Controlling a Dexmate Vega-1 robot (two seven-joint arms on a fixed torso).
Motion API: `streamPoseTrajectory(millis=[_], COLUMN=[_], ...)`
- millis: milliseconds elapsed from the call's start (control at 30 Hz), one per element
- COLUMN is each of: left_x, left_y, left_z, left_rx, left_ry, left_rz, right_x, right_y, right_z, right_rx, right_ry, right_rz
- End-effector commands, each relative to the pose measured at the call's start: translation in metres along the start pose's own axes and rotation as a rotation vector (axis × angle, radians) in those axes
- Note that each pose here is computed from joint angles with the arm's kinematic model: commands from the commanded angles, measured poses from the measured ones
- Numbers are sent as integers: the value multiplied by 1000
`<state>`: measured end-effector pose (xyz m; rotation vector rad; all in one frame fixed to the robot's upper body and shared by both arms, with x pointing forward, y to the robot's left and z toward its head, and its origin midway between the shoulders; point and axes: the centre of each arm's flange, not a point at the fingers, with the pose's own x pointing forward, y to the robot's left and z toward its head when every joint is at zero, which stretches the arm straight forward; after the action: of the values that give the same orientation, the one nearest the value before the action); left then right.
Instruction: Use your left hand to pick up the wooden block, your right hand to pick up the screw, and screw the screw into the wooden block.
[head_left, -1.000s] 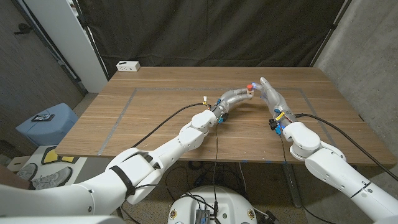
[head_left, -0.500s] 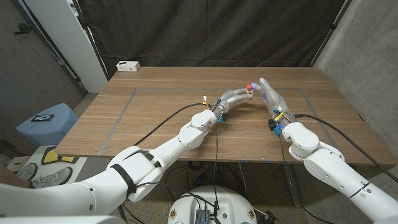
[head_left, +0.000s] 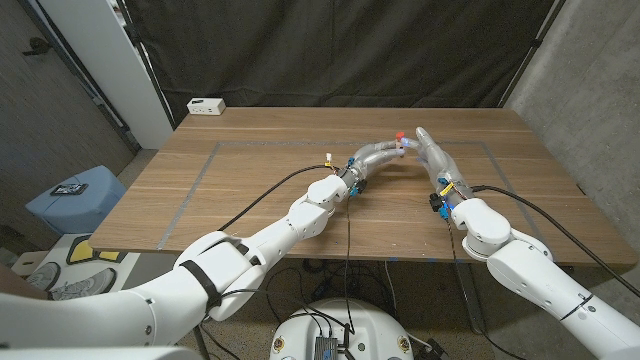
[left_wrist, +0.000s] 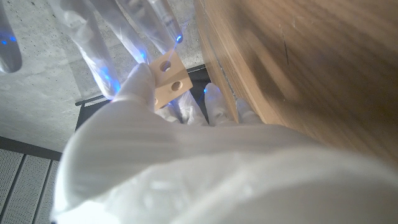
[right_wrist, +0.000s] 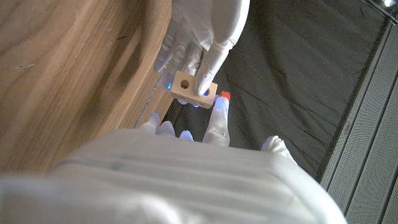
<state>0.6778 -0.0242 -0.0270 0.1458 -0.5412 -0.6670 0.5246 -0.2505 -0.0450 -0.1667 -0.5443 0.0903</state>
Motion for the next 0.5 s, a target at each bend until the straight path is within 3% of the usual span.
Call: streamPoseTrajectory(millis=[33, 500], left_x=[1, 2], left_y=[1, 3], left_z=[-1, -2], left_rx=[-7, -5], left_ry=[8, 13], left_rz=[-5, -7], right_x=[-2, -5], right_y=[2, -9], right_z=[0, 5], right_rx=[4, -15], right_ry=[3, 0], right_rz=[-10, -44])
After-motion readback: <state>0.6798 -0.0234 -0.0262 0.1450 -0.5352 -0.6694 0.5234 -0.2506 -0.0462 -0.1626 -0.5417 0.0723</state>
